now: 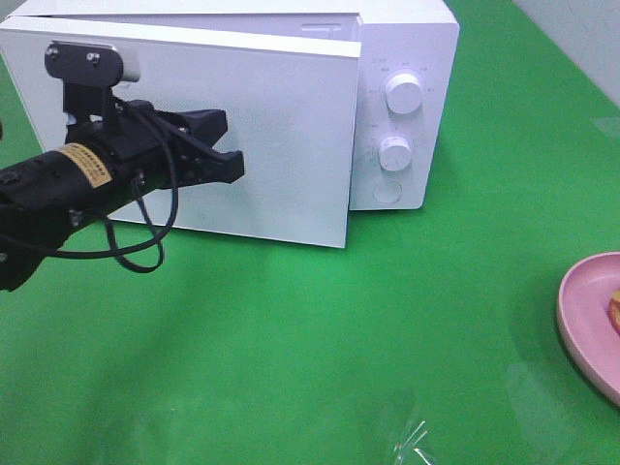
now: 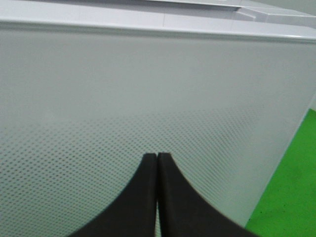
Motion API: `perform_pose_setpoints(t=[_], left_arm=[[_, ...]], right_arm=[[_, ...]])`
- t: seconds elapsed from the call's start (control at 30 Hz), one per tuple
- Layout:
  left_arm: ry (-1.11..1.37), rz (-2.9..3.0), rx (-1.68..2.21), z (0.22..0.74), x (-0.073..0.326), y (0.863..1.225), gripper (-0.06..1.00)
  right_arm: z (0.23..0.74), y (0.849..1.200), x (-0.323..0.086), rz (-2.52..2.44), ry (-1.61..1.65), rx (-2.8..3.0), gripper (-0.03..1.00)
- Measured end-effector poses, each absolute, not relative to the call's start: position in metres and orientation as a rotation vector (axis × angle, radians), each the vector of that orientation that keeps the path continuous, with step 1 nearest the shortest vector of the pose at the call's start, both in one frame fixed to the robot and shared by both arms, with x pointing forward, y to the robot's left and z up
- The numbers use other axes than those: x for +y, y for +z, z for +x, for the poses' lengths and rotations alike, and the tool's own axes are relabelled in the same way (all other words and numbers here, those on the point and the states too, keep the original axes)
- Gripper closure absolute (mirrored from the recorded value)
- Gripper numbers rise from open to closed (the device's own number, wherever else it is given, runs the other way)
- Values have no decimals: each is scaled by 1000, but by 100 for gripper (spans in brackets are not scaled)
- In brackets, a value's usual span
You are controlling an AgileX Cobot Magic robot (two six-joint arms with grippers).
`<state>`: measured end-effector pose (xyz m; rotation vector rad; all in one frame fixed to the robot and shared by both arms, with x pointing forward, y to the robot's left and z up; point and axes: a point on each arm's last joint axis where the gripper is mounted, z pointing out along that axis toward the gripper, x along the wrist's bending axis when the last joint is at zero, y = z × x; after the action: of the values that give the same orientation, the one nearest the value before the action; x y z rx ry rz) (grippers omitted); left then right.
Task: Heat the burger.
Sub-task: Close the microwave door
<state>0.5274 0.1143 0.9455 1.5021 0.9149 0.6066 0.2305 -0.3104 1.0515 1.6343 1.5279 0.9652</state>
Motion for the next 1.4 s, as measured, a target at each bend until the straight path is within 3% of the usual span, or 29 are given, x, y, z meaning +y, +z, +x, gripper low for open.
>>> perform_pose_setpoints(t=[0.8,1.4], left_arm=[[597,1539,848,581,51,945,94],[645,1621,904,590,63,940,94]], right_arm=[[231,1052,-310,1634,965,1528,24],[231,1052,-310,1634,965,1528,24]])
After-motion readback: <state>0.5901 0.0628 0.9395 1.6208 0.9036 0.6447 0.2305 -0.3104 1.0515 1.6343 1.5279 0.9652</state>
